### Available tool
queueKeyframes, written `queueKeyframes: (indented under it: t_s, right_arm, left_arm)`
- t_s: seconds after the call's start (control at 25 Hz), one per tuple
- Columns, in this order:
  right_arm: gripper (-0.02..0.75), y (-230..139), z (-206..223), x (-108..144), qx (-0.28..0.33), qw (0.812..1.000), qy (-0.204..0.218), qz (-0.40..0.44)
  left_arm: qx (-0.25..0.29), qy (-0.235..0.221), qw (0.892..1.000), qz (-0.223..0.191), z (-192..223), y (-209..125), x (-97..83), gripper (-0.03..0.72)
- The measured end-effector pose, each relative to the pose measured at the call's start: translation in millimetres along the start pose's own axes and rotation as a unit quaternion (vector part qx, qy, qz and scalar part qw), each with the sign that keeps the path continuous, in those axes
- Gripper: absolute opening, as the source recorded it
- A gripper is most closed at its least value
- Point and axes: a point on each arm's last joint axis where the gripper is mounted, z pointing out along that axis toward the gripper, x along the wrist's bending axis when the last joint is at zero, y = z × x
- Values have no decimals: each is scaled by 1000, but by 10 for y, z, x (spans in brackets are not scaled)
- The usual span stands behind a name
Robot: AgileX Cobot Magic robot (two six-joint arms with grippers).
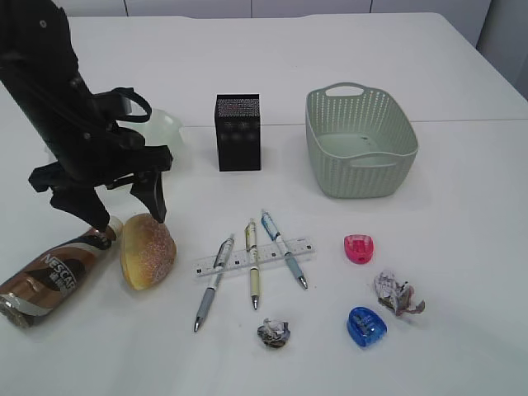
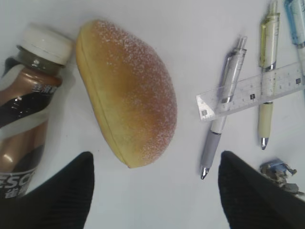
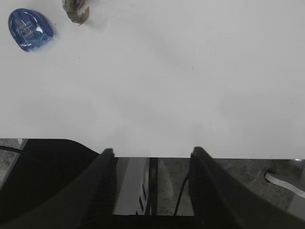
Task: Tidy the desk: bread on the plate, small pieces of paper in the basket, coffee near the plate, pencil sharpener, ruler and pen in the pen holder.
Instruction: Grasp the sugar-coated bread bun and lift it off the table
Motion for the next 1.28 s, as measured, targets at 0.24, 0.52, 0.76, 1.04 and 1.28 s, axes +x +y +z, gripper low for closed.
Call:
queueKeyframes:
  t_s: [0.24, 0.52, 0.76, 1.04, 1.28]
  right_arm:
    - [364, -1, 0, 19, 1, 1000, 10, 1]
    - [364, -2, -1, 27, 1, 1000, 15, 1]
    - [364, -2, -1, 27, 1, 1000, 15, 0]
    - [364, 5, -1, 29, -2, 1000, 16, 1]
    - [364, 6, -1, 29, -3, 1000, 16, 1]
  left_arm:
    - [-14, -3, 1000, -7, 80, 53, -1, 591]
    - [-45, -7, 999, -22, 75, 111, -7, 591]
    - [-5, 13, 999, -46, 277, 97, 39, 591]
    - [23, 19, 998, -58, 460, 95, 63, 591]
    - [27, 18, 997, -63, 558, 111, 68, 591]
